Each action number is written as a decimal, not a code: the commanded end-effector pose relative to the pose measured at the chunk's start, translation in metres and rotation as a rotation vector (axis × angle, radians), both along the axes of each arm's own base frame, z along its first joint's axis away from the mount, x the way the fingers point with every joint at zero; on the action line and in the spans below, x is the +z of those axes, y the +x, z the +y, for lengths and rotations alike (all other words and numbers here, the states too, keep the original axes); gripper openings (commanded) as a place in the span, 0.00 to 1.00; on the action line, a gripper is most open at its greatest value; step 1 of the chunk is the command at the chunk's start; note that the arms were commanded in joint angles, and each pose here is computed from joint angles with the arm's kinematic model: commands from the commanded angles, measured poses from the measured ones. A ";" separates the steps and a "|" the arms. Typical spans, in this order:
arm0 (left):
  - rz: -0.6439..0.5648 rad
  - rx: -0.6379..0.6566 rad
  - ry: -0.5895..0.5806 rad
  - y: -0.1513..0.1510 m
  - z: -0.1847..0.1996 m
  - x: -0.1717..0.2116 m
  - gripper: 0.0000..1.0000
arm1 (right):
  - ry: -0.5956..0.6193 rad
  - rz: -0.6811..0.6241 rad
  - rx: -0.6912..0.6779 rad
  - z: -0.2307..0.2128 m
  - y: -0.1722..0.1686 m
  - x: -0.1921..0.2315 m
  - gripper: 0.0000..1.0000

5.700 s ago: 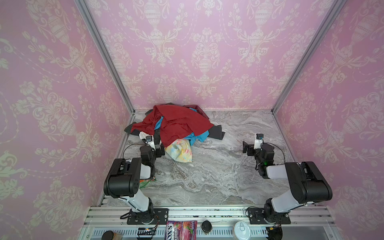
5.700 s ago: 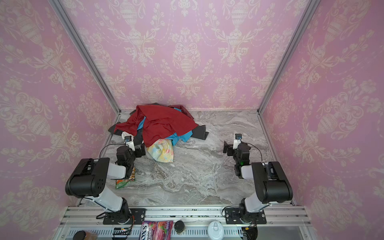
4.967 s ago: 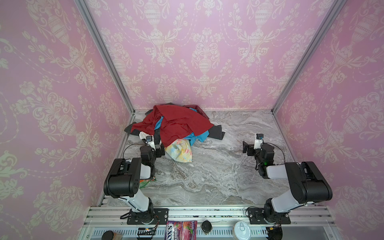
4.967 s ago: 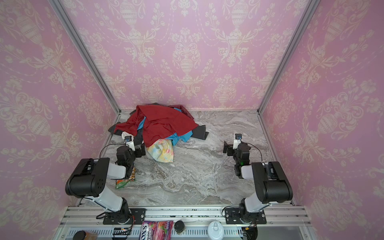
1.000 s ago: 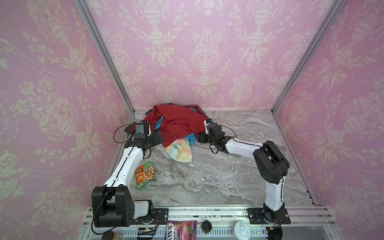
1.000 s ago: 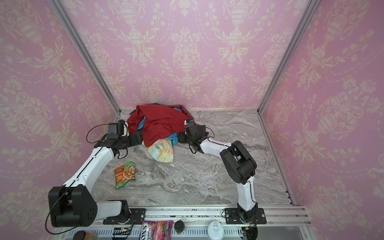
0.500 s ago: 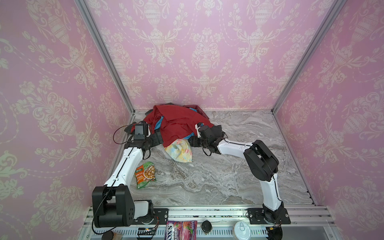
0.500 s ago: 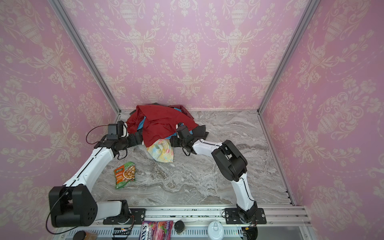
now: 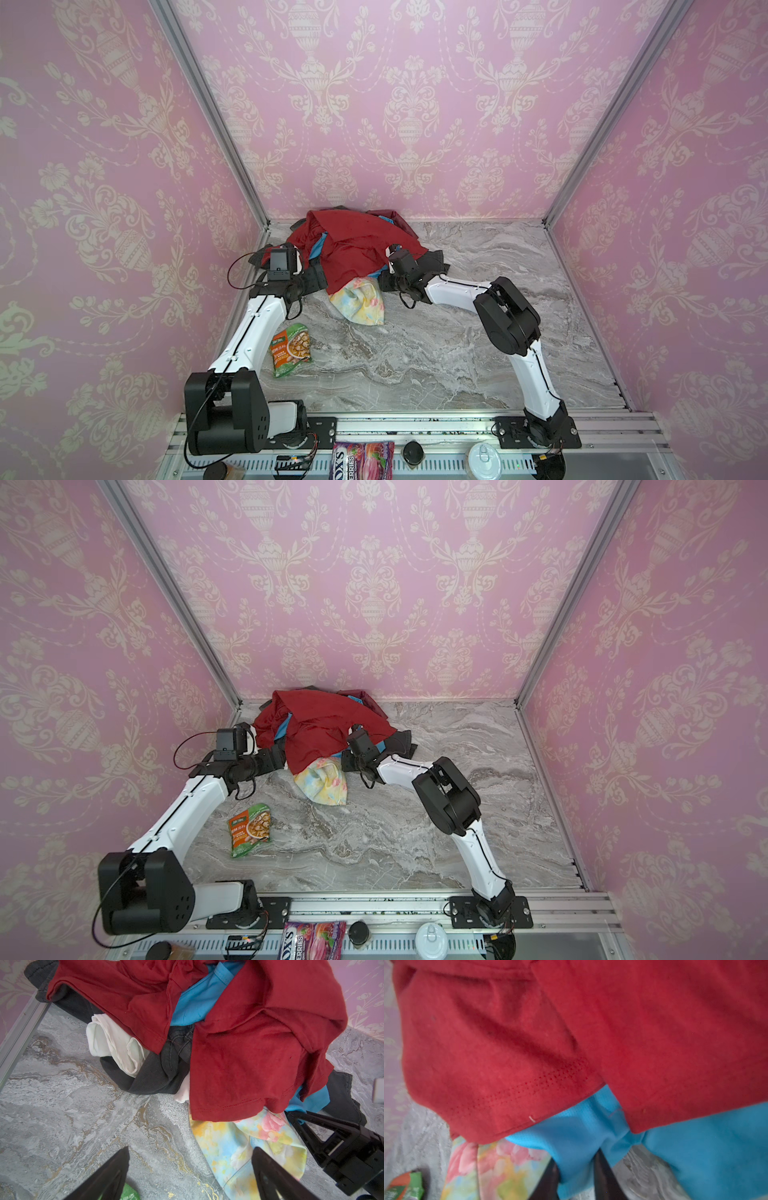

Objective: Pick out a specific cloth from the pile
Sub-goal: 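Grasp the turquoise shirt in the pile with the right gripper, then lift the turquoise shirt up out of the pile with the right gripper, then carry the turquoise shirt with the right gripper toward the far corner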

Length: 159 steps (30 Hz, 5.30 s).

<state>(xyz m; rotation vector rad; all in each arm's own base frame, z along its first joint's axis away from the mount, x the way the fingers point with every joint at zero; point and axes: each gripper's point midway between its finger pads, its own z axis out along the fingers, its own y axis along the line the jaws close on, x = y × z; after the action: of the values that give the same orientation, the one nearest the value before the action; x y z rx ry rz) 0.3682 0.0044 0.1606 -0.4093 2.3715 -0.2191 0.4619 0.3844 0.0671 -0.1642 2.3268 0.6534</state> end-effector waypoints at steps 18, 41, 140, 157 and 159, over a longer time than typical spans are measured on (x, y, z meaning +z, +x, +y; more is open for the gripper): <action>-0.004 -0.059 -0.003 -0.002 -0.014 -0.002 0.94 | 0.079 -0.206 0.061 0.005 -0.014 0.152 0.00; -0.035 -0.054 0.020 -0.005 -0.012 0.006 0.95 | 0.180 -0.490 0.210 0.030 -0.014 0.314 0.00; -0.498 -0.800 0.170 -0.004 -0.259 0.180 0.99 | -0.058 -0.829 -0.572 -0.352 -0.093 0.469 0.00; -0.470 -0.943 0.134 0.008 -0.333 0.165 0.99 | -0.166 -0.667 -0.767 -0.452 -0.050 0.415 0.00; -0.461 -0.945 0.126 0.012 -0.337 0.161 0.99 | -0.195 -0.657 -0.775 -0.457 -0.041 0.409 0.00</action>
<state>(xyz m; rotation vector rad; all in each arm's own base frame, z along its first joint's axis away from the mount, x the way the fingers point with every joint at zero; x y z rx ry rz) 0.3781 -0.3214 0.3210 0.7633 1.9317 -0.4773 0.4091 -0.0665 0.4734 0.3784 1.6316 -0.0141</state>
